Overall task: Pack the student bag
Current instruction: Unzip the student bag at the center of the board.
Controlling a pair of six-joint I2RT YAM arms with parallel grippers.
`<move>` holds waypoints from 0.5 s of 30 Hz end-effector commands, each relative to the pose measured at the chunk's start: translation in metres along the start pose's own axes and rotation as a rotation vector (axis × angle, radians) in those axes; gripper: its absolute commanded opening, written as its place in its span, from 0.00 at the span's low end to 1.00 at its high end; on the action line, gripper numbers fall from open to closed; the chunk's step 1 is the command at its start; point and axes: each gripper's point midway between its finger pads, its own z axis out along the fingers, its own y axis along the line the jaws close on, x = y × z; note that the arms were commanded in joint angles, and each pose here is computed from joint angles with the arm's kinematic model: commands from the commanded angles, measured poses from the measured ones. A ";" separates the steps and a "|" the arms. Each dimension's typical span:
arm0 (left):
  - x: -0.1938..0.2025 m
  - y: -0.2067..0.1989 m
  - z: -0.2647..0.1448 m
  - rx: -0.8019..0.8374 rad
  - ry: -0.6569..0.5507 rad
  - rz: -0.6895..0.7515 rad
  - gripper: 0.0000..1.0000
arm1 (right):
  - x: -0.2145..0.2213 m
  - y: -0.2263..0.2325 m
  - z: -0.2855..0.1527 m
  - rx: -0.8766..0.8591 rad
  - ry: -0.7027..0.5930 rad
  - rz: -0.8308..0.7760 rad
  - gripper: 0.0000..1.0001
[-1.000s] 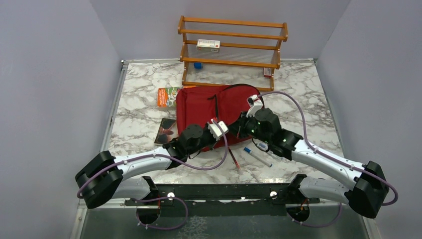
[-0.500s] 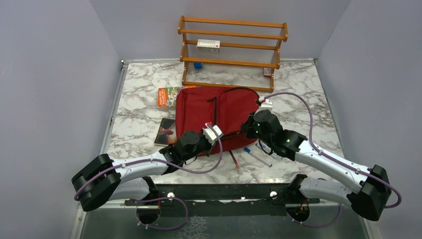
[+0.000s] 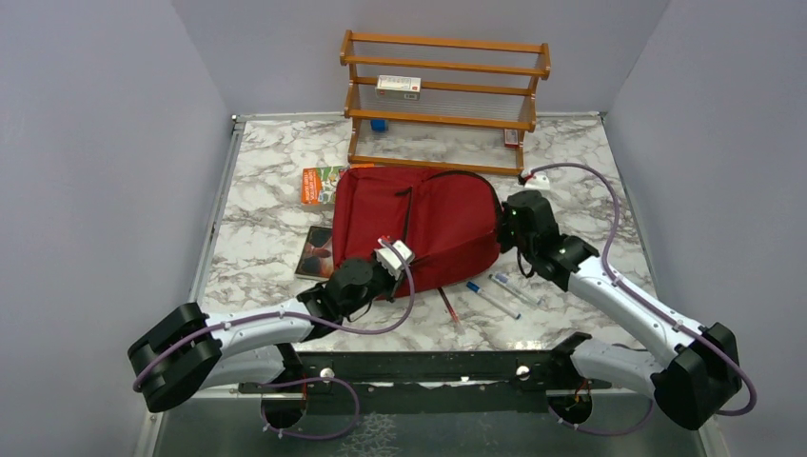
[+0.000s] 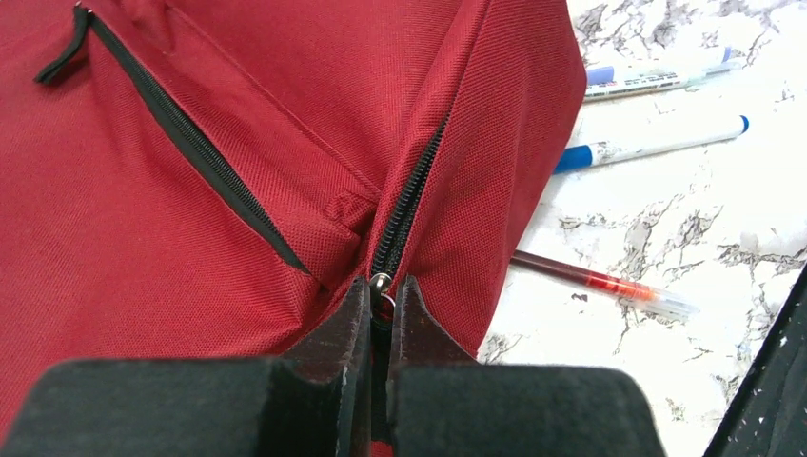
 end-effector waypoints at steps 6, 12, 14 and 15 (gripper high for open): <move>0.015 0.020 -0.016 -0.116 0.008 -0.043 0.00 | -0.040 -0.046 0.032 0.085 -0.053 0.016 0.00; -0.007 0.012 -0.016 -0.067 -0.047 -0.044 0.18 | -0.057 -0.015 0.028 -0.115 -0.107 -0.039 0.00; -0.024 0.003 -0.016 -0.019 -0.088 -0.047 0.34 | -0.060 0.002 0.018 -0.226 -0.129 -0.051 0.00; -0.034 -0.002 -0.017 0.011 -0.110 -0.048 0.41 | -0.058 0.014 0.011 -0.303 -0.124 -0.062 0.00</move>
